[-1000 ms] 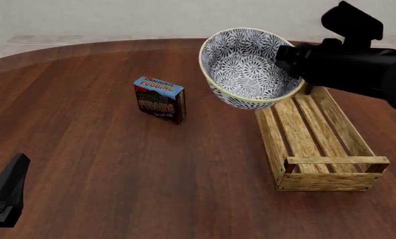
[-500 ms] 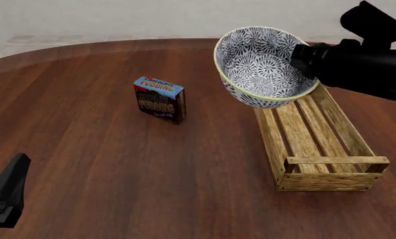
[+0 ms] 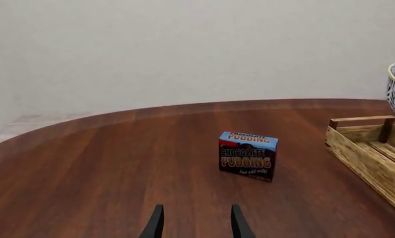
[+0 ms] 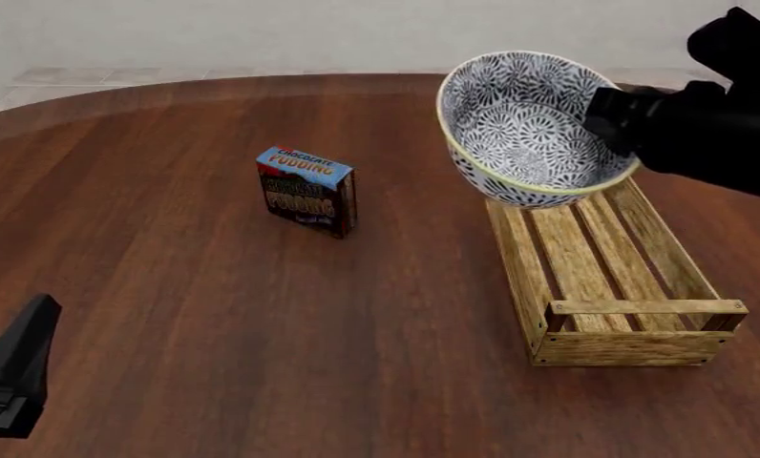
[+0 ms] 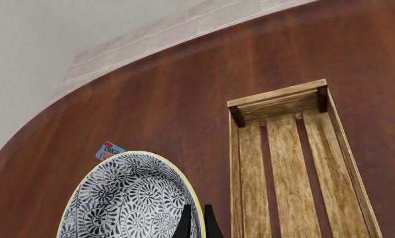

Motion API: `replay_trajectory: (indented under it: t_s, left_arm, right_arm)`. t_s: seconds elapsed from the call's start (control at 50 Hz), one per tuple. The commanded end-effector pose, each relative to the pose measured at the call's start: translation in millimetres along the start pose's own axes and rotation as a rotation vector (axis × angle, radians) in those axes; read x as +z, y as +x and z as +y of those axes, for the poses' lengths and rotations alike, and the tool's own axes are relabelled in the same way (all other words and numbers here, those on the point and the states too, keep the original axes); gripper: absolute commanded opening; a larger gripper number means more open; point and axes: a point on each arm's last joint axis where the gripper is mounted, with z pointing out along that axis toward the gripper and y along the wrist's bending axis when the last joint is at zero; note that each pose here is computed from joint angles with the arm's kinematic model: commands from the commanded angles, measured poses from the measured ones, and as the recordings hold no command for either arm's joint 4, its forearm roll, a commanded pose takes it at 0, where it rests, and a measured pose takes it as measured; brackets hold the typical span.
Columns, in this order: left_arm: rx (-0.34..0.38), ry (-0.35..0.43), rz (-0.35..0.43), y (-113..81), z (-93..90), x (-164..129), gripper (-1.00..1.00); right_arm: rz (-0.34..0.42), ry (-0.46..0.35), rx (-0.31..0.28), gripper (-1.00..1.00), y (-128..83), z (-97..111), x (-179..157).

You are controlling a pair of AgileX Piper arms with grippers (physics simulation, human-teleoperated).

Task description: Pick up the bowl on the left and put it in the tray.

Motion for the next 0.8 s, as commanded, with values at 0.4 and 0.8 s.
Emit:
replay_trajectory:
  t_s: [0.4, 0.8]
  left_arm:
    - [0.002, 0.012, -0.003, -0.4, -0.7, 0, 1.0]
    - [0.005, 0.016, 0.0, 0.0, -0.9, 0, 1.0]
  right_arm:
    - [-0.046, 0.047, 0.071, -1.0, -4, -16, -13]
    - [-0.057, 0.08, 0.098, -1.0, 3, -29, -14]
